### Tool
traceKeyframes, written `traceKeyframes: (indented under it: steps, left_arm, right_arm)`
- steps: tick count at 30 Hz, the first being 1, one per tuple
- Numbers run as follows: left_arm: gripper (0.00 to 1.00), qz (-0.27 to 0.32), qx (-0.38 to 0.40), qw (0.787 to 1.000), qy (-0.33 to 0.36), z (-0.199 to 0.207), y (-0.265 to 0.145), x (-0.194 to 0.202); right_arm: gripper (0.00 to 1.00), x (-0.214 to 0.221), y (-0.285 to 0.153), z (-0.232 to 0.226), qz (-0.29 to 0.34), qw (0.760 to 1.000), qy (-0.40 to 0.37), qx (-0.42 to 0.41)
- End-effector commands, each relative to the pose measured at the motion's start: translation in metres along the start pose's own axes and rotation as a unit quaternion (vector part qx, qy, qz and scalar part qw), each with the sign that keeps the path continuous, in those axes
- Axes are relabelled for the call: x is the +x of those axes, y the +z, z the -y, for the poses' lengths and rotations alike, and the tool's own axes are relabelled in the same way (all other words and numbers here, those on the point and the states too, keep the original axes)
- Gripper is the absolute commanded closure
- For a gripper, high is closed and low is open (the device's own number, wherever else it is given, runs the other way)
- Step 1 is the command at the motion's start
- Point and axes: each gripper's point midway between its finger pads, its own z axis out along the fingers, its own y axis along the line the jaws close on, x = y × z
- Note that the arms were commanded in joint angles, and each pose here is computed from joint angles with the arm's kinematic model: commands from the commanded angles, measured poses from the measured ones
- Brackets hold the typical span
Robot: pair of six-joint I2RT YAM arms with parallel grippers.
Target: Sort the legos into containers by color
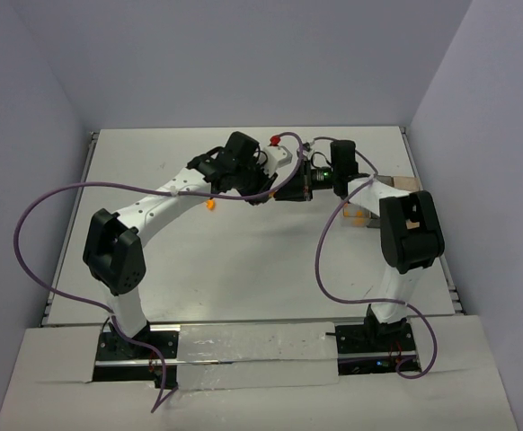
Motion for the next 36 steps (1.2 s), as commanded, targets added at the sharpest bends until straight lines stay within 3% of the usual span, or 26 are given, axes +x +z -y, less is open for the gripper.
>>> traceKeyframes:
  steps: [1,5,8,15,17,19,22,30,36]
  left_arm:
    - [1.00,0.052,-0.004,0.998,0.022,0.002,-0.010,-0.034]
    - [1.00,0.041,0.002,0.999,0.019,0.004,-0.006,-0.031]
    - [1.00,0.038,0.009,0.999,0.018,0.005,-0.005,-0.030]
    - [0.99,0.033,0.008,0.999,0.016,0.004,-0.001,-0.029]
    - [0.94,0.034,0.006,0.999,0.015,0.003,-0.002,-0.030]
    - [0.78,0.034,0.005,0.999,0.017,0.003,-0.003,-0.030]
    - [0.63,0.035,0.001,0.999,0.019,0.002,-0.004,-0.031]
    - [0.50,0.036,-0.007,0.999,0.015,-0.001,-0.003,-0.030]
    - [0.50,0.035,-0.005,0.999,0.014,0.000,-0.004,-0.029]
  right_arm:
    - [1.00,-0.001,-0.006,-0.045,-0.010,0.997,-0.055,-0.056]
    - [1.00,0.001,-0.007,-0.044,-0.007,0.996,-0.076,-0.041]
    - [1.00,-0.004,-0.008,-0.035,-0.007,0.987,-0.160,0.003]
    - [1.00,0.002,-0.016,-0.020,-0.025,0.982,-0.169,0.077]
    - [1.00,0.004,-0.015,-0.018,-0.027,0.983,-0.162,0.077]
    - [1.00,0.004,-0.015,-0.017,-0.027,0.985,-0.152,0.077]
    - [1.00,0.002,-0.014,-0.015,-0.026,0.986,-0.143,0.079]
    - [1.00,0.000,-0.015,-0.013,-0.023,0.988,-0.127,0.083]
    - [1.00,-0.002,-0.015,-0.012,-0.020,0.989,-0.123,0.082]
